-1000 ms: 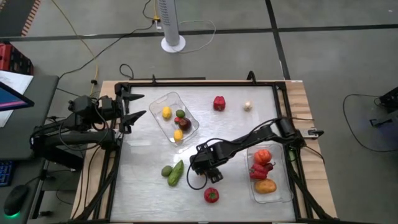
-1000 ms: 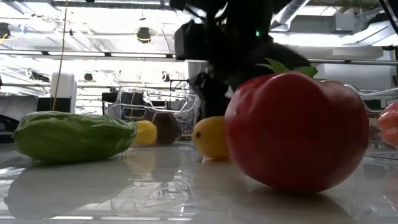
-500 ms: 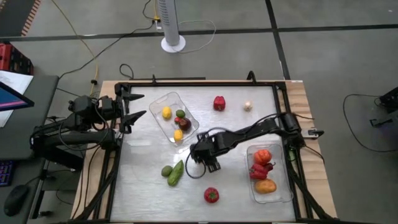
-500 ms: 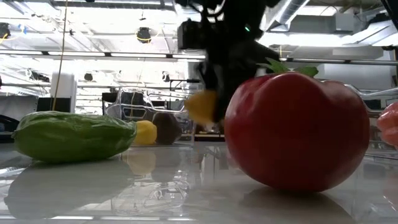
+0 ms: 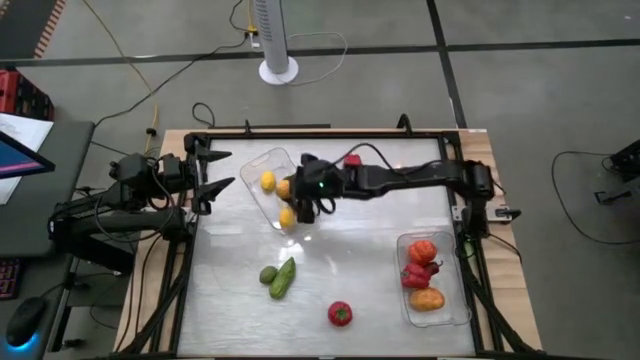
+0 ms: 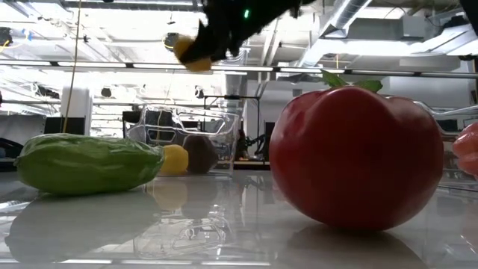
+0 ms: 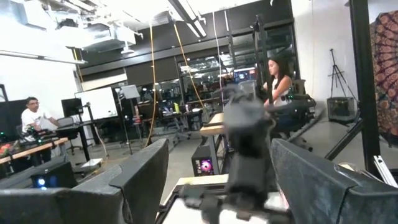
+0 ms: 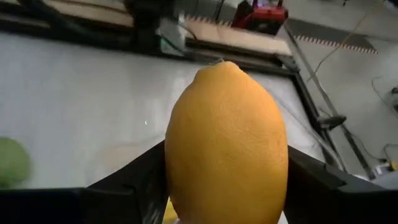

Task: Sort produce into baskets
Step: Put the yellow lemon into the top transparent bin, then put the green lime into the top transparent bin

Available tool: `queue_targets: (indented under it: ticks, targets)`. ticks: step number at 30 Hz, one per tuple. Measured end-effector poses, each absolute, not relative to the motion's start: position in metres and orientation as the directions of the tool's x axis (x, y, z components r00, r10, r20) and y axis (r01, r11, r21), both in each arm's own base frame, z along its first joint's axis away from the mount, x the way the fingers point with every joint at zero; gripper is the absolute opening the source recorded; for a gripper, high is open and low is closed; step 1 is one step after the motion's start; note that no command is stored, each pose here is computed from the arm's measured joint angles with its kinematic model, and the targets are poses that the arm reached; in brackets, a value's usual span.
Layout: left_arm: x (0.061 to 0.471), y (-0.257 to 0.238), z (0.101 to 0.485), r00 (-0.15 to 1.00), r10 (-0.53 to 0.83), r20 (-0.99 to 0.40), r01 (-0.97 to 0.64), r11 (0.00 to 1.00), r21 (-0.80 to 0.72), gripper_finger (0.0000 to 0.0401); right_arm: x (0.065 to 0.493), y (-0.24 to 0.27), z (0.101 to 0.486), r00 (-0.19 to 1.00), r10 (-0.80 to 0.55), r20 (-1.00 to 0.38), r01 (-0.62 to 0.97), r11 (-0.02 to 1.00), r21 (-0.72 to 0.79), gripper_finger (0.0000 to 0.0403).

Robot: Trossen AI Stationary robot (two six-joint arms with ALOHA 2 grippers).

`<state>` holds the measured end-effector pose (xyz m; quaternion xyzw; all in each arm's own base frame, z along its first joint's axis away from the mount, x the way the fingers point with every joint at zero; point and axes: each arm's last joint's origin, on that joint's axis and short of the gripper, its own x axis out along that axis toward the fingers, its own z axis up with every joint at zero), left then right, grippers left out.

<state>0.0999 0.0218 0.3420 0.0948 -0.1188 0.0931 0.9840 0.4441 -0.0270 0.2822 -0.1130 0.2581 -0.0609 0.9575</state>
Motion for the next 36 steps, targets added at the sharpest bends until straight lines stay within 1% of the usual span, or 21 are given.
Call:
queue_targets:
  ticks: [2, 5, 9, 11, 12, 14, 17, 18, 20, 22, 23, 25, 27, 30, 34, 36]
  targets:
    - [0.100, 0.022, 0.342, 0.955, 0.161, 0.250, -0.206, 0.964, 0.166, 0.0270, 0.447, -0.036, 0.270, 0.846, -0.140, -0.514, 0.030, 0.976, -0.218, 0.0281]
    - [0.100, 0.022, 0.342, 0.955, 0.161, 0.248, -0.207, 0.963, 0.173, 0.0270, 0.448, -0.041, 0.260, 0.827, -0.101, -0.554, 0.004, 0.985, -0.173, 0.0303]
    - [0.100, 0.022, 0.341, 0.956, 0.161, 0.244, -0.204, 0.965, 0.162, 0.0270, 0.445, -0.042, 0.266, 0.829, -0.101, -0.551, 0.010, 0.986, -0.167, 0.0347]
    - [0.101, 0.022, 0.339, 0.961, 0.162, 0.225, -0.196, 0.971, 0.139, 0.0270, 0.436, -0.040, 0.270, 0.791, -0.107, -0.602, 0.009, 0.986, -0.164, 0.0367]
    - [0.101, 0.022, 0.338, 0.965, 0.164, 0.206, -0.193, 0.972, 0.132, 0.0270, 0.431, -0.039, 0.275, 0.766, -0.141, -0.628, 0.035, 0.983, -0.179, 0.0373]
    - [0.105, 0.024, 0.333, 0.969, 0.187, 0.158, -0.208, 0.970, 0.123, 0.0270, 0.418, -0.037, 0.285, 0.721, -0.223, -0.656, 0.088, 0.969, -0.233, 0.0376]
    - [0.117, 0.027, 0.328, 0.973, 0.219, 0.073, -0.227, 0.967, 0.118, 0.0270, 0.398, -0.029, 0.286, 0.708, -0.277, -0.650, 0.119, 0.953, -0.277, 0.0365]
    - [0.125, 0.027, 0.328, 0.979, 0.201, 0.042, -0.205, 0.972, 0.118, 0.0270, 0.392, -0.026, 0.282, 0.713, -0.291, -0.638, 0.127, 0.948, -0.291, 0.0359]
    - [0.143, 0.024, 0.329, 0.994, 0.106, -0.013, -0.104, 0.988, 0.116, 0.0270, 0.373, -0.021, 0.276, 0.721, -0.318, -0.616, 0.138, 0.937, -0.322, 0.0343]
    - [0.164, 0.017, 0.329, 0.997, 0.023, -0.077, -0.014, 0.994, 0.109, 0.0270, 0.353, -0.021, 0.279, 0.753, -0.353, -0.554, 0.170, 0.919, -0.355, 0.0327]
    - [0.175, 0.013, 0.328, 0.994, 0.015, -0.107, -0.003, 0.994, 0.107, 0.0270, 0.343, -0.023, 0.283, 0.767, -0.379, -0.518, 0.197, 0.907, -0.372, 0.0320]
    - [0.195, 0.003, 0.316, 0.971, 0.042, -0.234, -0.018, 0.994, 0.105, 0.0270, 0.324, -0.027, 0.294, 0.791, -0.432, -0.434, 0.256, 0.877, -0.407, 0.0309]
    - [0.211, -0.007, 0.300, 0.919, 0.079, -0.387, -0.034, 0.992, 0.123, 0.0270, 0.305, -0.029, 0.309, 0.818, -0.460, -0.344, 0.301, 0.854, -0.425, 0.0302]
    - [0.225, -0.027, 0.279, 0.801, 0.043, -0.597, -0.004, 0.998, 0.066, 0.0270, 0.280, -0.031, 0.339, 0.858, -0.472, -0.202, 0.363, 0.836, -0.410, 0.0300]
    - [0.233, -0.052, 0.284, 0.699, -0.025, -0.715, -0.031, 0.997, -0.065, 0.0270, 0.252, -0.033, 0.367, 0.874, -0.480, -0.078, 0.419, 0.825, -0.379, 0.0300]
    - [0.234, -0.066, 0.293, 0.692, -0.042, -0.720, -0.036, 0.995, -0.092, 0.0270, 0.244, -0.032, 0.374, 0.879, -0.475, -0.051, 0.427, 0.829, -0.362, 0.0300]
